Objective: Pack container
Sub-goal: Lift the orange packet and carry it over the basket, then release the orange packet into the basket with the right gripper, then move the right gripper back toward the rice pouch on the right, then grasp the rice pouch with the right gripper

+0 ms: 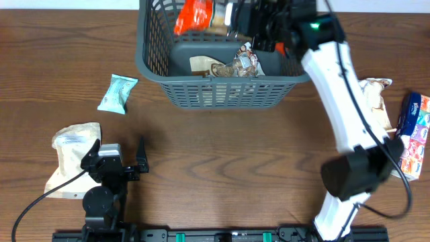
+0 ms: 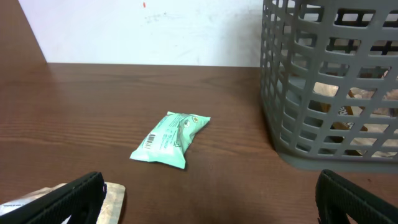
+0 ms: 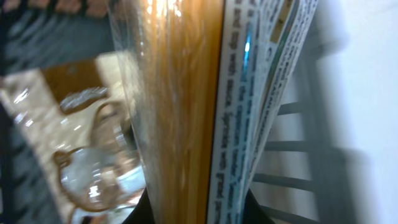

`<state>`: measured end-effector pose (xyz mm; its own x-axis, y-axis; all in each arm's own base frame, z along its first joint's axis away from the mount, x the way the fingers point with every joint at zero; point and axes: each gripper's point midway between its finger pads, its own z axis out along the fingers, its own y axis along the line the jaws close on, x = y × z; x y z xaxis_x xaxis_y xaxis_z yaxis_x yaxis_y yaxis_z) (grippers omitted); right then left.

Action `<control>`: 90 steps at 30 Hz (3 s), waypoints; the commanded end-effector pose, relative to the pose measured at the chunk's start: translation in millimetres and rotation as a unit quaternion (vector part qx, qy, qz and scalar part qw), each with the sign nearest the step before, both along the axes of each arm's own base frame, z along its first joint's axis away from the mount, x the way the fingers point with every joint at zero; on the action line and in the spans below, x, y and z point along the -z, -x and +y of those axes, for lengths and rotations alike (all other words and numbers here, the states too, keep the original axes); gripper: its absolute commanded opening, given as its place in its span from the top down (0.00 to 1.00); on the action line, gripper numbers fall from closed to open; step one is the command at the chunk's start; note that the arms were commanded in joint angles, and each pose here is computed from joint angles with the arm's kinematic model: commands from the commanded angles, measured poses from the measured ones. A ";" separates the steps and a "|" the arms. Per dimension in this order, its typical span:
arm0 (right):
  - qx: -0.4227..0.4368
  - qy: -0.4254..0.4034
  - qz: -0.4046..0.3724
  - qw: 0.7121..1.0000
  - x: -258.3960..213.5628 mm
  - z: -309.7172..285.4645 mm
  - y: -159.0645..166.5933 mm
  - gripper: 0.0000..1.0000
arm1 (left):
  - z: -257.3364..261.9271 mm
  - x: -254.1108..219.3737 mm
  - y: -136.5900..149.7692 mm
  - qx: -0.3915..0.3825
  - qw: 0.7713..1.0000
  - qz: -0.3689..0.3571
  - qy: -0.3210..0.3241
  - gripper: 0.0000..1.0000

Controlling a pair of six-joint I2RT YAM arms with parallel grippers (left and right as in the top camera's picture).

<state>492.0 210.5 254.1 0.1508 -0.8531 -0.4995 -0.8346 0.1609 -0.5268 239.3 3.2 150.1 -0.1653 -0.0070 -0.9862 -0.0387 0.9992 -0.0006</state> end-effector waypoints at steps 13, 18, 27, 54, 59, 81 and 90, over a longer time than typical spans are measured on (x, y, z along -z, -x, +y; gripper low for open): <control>-0.037 0.018 0.081 0.996 51.0 19.8 14.4 0.98 | 0.2 14.8 -0.3 -0.002 1.000 0.015 0.001 0.01; 0.006 -0.019 0.132 0.991 53.0 22.3 22.0 0.59 | 0.3 14.8 -0.3 -0.002 1.000 0.015 0.001 0.01; 0.047 -0.059 0.168 0.983 50.4 26.4 23.7 0.31 | 0.3 14.8 -0.3 -0.002 1.000 0.015 0.001 0.01; 0.662 -0.359 0.034 0.657 -152.6 -301.0 10.6 0.41 | 0.2 14.8 -0.3 -0.002 1.000 0.015 0.001 0.01; 0.745 -0.323 0.057 0.581 -123.6 -385.6 57.2 0.39 | 0.3 14.8 -0.3 -0.002 1.000 0.015 0.001 0.01; 0.702 -0.157 0.298 0.627 68.6 -399.8 102.6 0.10 | 0.4 14.7 -0.3 -0.002 1.000 0.015 0.001 0.01; 0.700 -0.147 0.344 0.609 156.1 -400.2 121.8 0.02 | 0.4 14.7 -0.3 -0.003 1.000 0.015 0.001 0.01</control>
<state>378.8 -189.2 111.2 -0.9475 0.2398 -0.2114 0.2291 0.9706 0.0740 239.3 3.2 150.0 -0.1657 -0.0070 -0.9862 -0.0387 0.9992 -0.0005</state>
